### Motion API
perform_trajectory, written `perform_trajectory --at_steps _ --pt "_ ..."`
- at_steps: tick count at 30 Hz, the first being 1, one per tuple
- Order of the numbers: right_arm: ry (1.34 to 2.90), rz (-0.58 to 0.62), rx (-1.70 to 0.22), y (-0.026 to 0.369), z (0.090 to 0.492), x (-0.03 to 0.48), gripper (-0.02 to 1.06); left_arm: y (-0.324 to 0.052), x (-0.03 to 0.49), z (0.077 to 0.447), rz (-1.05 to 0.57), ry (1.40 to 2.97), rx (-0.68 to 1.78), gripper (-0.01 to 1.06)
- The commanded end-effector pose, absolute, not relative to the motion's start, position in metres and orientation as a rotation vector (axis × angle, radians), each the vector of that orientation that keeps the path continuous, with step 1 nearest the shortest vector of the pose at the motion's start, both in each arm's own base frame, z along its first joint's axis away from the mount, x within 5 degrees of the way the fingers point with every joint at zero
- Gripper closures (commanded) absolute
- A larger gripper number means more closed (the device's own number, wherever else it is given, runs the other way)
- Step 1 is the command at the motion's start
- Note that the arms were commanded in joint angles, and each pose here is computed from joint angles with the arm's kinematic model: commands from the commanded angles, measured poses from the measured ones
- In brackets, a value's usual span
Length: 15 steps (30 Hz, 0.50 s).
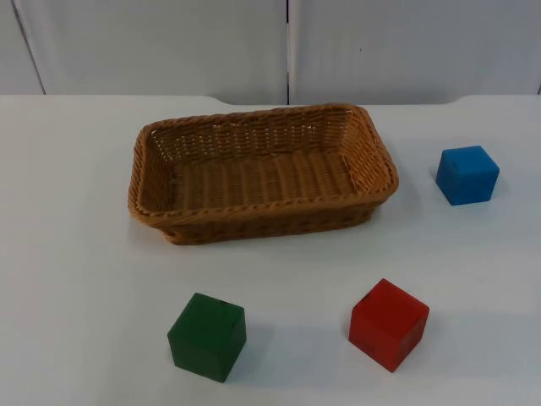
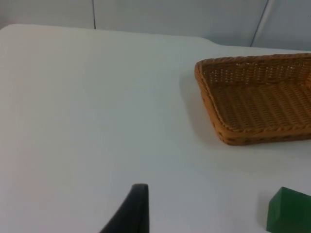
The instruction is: Pick up one cube with each hand and place exactly two cubes into the same basket, leaving the remaining cube outside.
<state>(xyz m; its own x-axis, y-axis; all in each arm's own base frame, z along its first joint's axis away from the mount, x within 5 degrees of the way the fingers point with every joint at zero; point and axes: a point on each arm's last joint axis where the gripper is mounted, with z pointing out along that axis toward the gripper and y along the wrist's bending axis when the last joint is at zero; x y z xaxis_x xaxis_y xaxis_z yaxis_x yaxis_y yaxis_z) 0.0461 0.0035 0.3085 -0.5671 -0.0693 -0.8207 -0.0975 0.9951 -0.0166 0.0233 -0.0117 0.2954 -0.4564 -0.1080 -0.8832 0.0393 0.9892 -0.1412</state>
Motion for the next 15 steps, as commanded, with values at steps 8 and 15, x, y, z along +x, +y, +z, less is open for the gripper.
perform_trajectory --at_steps 8,15 --pt "2.149 0.026 -0.132 0.005 0.321 0.061 -0.01 -0.013 0.031 0.300 -0.198 2.016 -0.060 0.00" --pt "2.172 0.028 -0.134 0.007 0.330 0.079 -0.01 -0.016 0.039 0.301 -0.241 2.038 -0.031 0.00"
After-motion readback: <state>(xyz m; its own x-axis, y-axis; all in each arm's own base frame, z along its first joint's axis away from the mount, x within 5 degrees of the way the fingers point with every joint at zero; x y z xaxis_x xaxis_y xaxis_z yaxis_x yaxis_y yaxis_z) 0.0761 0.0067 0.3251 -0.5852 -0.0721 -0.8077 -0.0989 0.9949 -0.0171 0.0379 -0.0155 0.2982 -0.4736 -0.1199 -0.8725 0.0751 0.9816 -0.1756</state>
